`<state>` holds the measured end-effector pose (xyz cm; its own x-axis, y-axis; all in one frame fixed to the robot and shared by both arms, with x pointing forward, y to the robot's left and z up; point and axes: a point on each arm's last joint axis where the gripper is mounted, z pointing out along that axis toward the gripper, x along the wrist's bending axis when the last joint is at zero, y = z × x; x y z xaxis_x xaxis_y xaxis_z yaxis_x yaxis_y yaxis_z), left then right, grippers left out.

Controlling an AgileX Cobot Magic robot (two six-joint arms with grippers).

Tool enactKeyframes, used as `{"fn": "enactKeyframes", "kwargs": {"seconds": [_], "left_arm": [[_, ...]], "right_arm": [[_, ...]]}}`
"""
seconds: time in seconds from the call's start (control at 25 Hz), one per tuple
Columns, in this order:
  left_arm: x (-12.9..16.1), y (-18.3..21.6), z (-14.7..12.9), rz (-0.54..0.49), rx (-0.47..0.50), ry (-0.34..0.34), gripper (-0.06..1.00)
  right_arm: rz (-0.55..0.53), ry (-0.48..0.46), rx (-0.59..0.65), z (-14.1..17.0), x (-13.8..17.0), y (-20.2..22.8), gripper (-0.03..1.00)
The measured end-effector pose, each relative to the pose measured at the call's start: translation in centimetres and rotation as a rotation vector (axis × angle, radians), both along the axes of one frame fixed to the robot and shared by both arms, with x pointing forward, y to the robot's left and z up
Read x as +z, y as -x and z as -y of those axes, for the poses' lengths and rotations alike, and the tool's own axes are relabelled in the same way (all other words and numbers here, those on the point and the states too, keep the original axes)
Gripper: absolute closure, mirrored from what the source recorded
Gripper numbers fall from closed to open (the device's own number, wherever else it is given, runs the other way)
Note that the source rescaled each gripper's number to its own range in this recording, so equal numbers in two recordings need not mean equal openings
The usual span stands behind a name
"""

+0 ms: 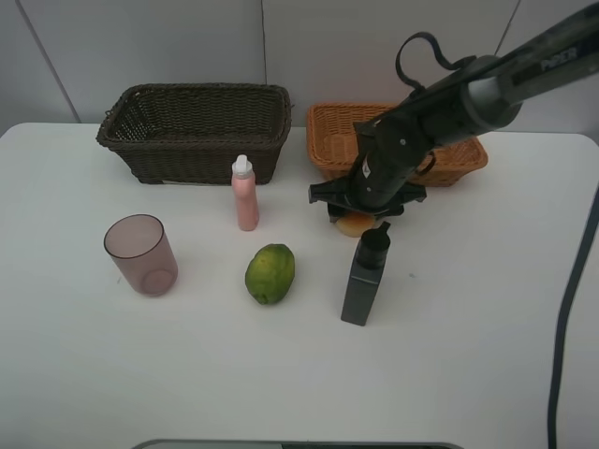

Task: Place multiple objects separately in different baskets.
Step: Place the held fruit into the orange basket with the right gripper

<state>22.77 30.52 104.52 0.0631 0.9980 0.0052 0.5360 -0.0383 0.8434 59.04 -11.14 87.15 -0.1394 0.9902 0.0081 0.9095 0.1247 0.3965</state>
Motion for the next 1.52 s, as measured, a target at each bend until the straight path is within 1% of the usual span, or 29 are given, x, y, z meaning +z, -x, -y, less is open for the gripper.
{"fn": "enactKeyframes", "kwargs": {"seconds": [0.72, 0.84, 0.92, 1.0, 1.2, 1.32, 1.52], "left_arm": [[0.0, 0.0, 0.0, 0.0, 0.0, 0.0, 0.1], [0.0, 0.0, 0.0, 0.0, 0.0, 0.0, 0.1], [0.0, 0.0, 0.0, 0.0, 0.0, 0.0, 0.1], [0.0, 0.0, 0.0, 0.0, 0.0, 0.0, 0.1], [0.0, 0.0, 0.0, 0.0, 0.0, 0.0, 0.1], [0.0, 0.0, 0.0, 0.0, 0.0, 0.0, 0.1], [0.0, 0.0, 0.0, 0.0, 0.0, 0.0, 0.1]], "right_arm": [[0.001, 0.006, 0.005, 0.0, 0.0, 0.0, 0.54], [-0.008, 0.019, -0.001, 0.2, 0.3, 0.1, 0.54], [-0.009, 0.029, -0.008, 0.4, 1.1, 0.2, 0.54], [0.004, 0.034, 0.001, 0.5, 2.5, 0.4, 0.54], [0.021, 0.039, 0.078, 0.9, 5.9, 1.0, 0.54], [-0.014, 0.018, 0.094, 1.6, 7.2, 1.1, 0.54], [-0.122, 0.021, 0.123, 3.4, 8.6, 0.3, 0.54]]}}
